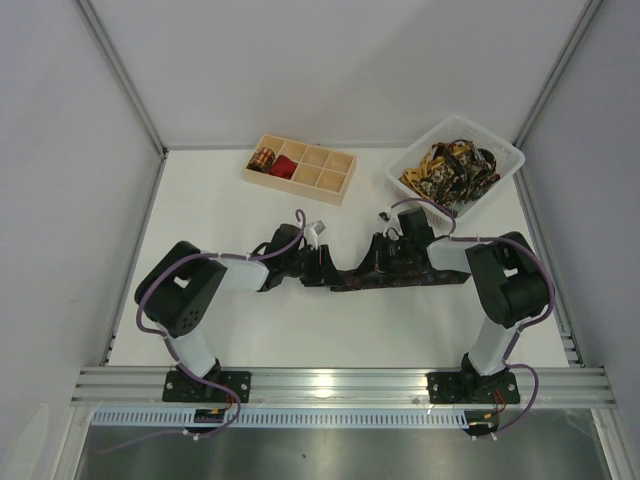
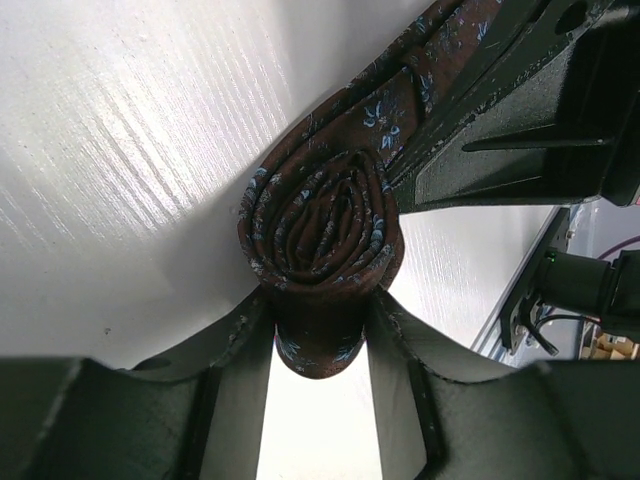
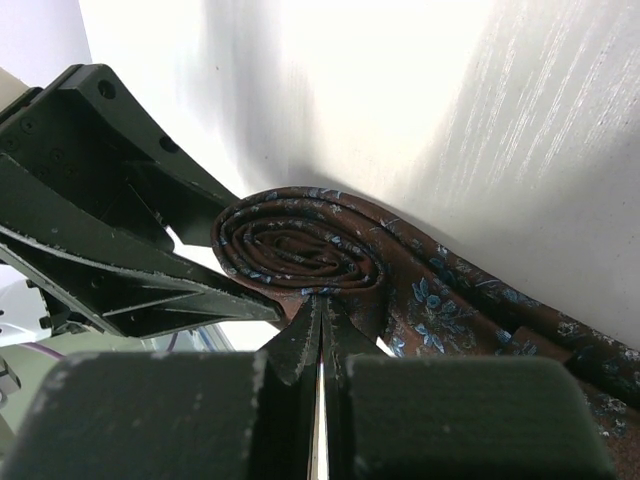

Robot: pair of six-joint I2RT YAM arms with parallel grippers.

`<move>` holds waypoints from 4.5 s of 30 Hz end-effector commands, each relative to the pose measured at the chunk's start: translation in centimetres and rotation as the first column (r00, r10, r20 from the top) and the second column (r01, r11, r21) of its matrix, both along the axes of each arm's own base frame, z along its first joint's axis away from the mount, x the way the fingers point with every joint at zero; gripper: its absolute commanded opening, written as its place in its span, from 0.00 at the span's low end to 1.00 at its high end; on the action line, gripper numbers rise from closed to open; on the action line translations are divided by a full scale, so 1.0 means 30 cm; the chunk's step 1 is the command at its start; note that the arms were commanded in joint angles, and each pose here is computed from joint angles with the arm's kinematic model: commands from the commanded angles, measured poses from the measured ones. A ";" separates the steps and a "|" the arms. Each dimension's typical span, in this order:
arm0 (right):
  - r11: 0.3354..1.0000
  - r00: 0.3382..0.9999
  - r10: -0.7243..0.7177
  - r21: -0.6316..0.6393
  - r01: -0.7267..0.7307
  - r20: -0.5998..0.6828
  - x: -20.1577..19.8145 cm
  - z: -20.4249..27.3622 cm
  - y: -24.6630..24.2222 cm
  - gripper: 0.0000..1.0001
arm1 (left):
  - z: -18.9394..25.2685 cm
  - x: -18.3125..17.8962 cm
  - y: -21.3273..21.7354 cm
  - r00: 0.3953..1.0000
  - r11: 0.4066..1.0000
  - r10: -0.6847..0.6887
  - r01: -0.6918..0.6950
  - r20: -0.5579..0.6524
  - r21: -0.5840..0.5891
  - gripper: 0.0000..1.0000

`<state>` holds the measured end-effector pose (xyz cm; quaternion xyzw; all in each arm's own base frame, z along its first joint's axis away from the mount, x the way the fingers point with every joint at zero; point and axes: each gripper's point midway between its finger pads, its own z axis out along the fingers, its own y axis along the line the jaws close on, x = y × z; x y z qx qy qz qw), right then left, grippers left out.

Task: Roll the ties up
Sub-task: Roll the tie

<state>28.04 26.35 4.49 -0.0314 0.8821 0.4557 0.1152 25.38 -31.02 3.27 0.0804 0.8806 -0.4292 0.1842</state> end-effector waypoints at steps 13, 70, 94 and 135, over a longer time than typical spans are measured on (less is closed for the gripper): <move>1.000 1.000 0.001 0.011 -0.001 -0.008 0.007 -0.049 0.023 0.00 | 0.045 0.026 -0.061 0.999 0.997 -0.036 0.037 0.018 -0.070 0.52; 0.923 0.982 -0.148 -0.339 0.181 0.120 -0.039 -0.043 -0.192 0.00 | 0.025 -0.023 0.123 0.993 0.973 -0.100 0.112 -0.068 0.204 0.27; 0.999 0.995 0.010 -0.038 -0.006 0.099 -0.056 0.072 0.114 0.00 | 0.066 -0.001 0.154 0.989 0.892 -0.127 0.146 -0.072 0.428 0.26; 0.999 0.998 0.047 -0.021 -0.046 0.042 -0.051 -0.010 0.175 0.00 | 0.206 0.012 -0.182 0.976 0.927 -0.212 0.214 -0.037 0.307 0.43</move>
